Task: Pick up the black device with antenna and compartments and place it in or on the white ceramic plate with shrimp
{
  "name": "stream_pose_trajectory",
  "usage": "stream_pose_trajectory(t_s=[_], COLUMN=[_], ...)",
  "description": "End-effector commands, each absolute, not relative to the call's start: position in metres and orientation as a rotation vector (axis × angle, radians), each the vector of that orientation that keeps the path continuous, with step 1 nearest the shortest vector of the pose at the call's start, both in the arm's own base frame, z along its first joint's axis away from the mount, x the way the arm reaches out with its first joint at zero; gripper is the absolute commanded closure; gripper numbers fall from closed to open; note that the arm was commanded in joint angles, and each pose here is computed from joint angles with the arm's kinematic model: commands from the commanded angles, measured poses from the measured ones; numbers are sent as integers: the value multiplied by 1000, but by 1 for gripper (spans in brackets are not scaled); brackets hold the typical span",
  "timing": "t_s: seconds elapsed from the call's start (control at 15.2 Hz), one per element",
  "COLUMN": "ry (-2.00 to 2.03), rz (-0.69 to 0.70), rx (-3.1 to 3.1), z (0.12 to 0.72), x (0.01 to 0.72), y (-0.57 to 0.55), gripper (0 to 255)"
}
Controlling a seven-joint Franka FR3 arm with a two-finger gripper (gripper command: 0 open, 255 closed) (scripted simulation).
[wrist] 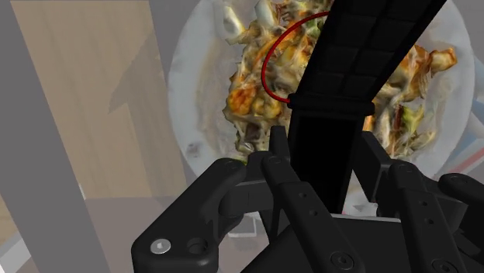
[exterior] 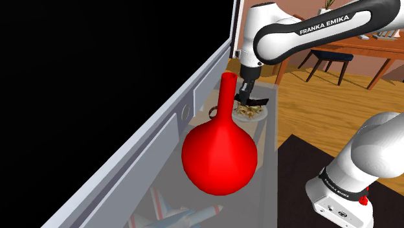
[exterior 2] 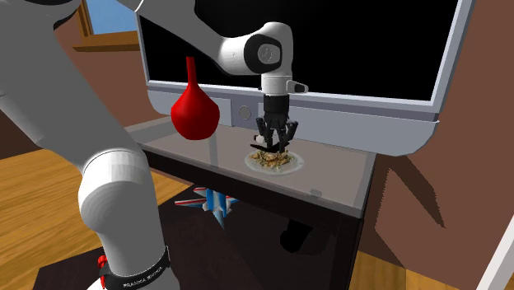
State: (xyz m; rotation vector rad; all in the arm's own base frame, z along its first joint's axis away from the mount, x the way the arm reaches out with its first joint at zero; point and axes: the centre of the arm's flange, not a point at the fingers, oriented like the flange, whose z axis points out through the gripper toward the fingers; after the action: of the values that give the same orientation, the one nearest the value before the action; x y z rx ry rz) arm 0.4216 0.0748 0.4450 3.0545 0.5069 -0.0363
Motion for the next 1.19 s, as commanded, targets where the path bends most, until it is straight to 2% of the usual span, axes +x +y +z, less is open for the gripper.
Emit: stream_pose_trajectory(t_s=[0.0, 0.13, 0.2, 0.53, 0.79, 1.12], ry=[507, 507, 507, 507, 507, 507], rz=[-39, -39, -39, -39, -39, -39], rx=[3055, 3055, 3055, 3055, 3055, 3055], z=[444, 444, 444, 444, 494, 494], x=[422, 422, 421, 422, 422, 422], y=[75, 75, 75, 75, 77, 77], gripper=[255, 255, 0, 0, 0, 0])
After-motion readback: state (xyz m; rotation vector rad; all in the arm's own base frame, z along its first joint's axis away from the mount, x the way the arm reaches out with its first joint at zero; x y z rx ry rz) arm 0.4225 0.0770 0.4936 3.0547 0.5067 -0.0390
